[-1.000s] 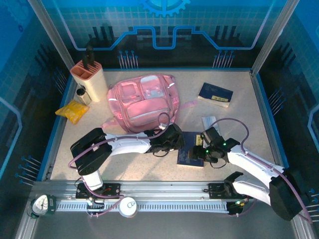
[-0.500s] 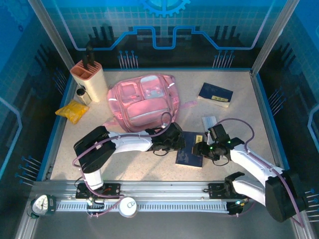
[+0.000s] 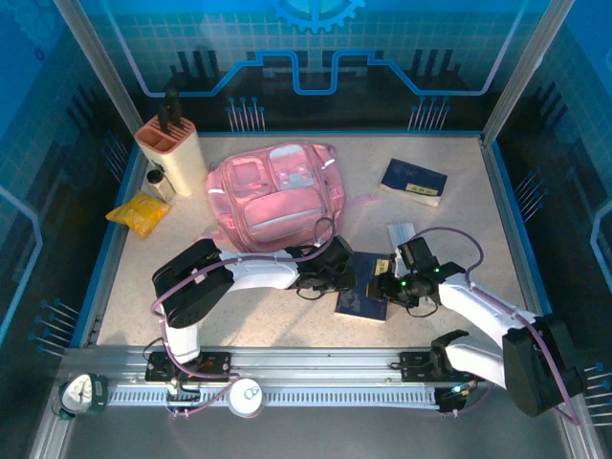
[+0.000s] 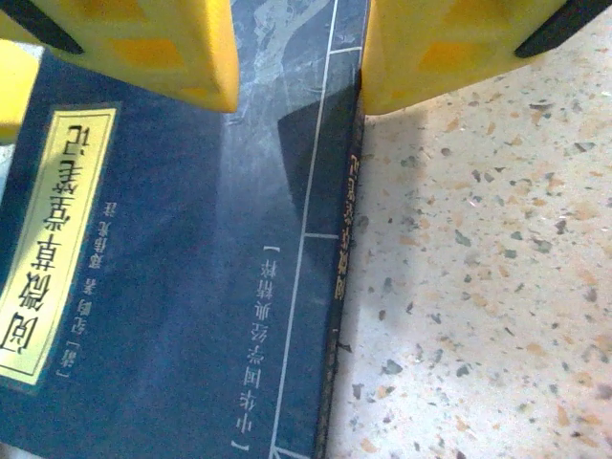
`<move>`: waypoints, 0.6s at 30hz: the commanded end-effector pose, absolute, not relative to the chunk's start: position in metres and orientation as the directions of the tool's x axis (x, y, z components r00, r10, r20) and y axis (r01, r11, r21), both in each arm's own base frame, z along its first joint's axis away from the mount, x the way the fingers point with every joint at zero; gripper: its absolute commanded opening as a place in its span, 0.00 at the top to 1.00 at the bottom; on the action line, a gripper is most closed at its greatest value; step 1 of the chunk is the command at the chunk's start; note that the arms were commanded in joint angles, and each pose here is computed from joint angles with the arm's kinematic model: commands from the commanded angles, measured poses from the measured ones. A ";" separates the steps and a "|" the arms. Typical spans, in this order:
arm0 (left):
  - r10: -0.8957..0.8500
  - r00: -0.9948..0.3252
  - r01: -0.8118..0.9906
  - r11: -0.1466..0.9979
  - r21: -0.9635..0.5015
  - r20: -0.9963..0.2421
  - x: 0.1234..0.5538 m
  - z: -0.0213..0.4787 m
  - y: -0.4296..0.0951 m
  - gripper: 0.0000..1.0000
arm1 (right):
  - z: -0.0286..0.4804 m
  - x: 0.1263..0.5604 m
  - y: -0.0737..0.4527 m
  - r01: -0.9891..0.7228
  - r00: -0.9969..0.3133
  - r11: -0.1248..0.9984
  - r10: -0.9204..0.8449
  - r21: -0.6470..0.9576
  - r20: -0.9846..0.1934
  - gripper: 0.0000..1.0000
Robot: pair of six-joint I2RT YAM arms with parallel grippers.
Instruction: Pack the student bag
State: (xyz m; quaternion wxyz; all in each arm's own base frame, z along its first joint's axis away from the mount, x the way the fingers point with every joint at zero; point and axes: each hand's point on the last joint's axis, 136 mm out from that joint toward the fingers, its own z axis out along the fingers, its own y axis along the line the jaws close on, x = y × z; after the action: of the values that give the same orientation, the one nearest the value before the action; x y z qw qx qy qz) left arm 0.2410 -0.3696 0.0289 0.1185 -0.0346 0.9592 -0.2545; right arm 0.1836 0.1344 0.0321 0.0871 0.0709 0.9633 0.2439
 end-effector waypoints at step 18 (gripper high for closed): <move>-0.100 -0.970 0.010 0.895 -0.446 -0.222 0.240 0.020 -0.365 0.63 | 0.066 0.191 0.144 0.060 -0.965 0.769 0.208 0.637 -0.160 0.70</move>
State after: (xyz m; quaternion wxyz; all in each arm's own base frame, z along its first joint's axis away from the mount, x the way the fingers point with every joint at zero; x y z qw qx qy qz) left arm 0.2415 -0.3653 0.0223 0.1201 -0.0357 0.9628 -0.2396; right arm 0.1861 0.1316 0.0510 0.1010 0.0881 0.9489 0.2856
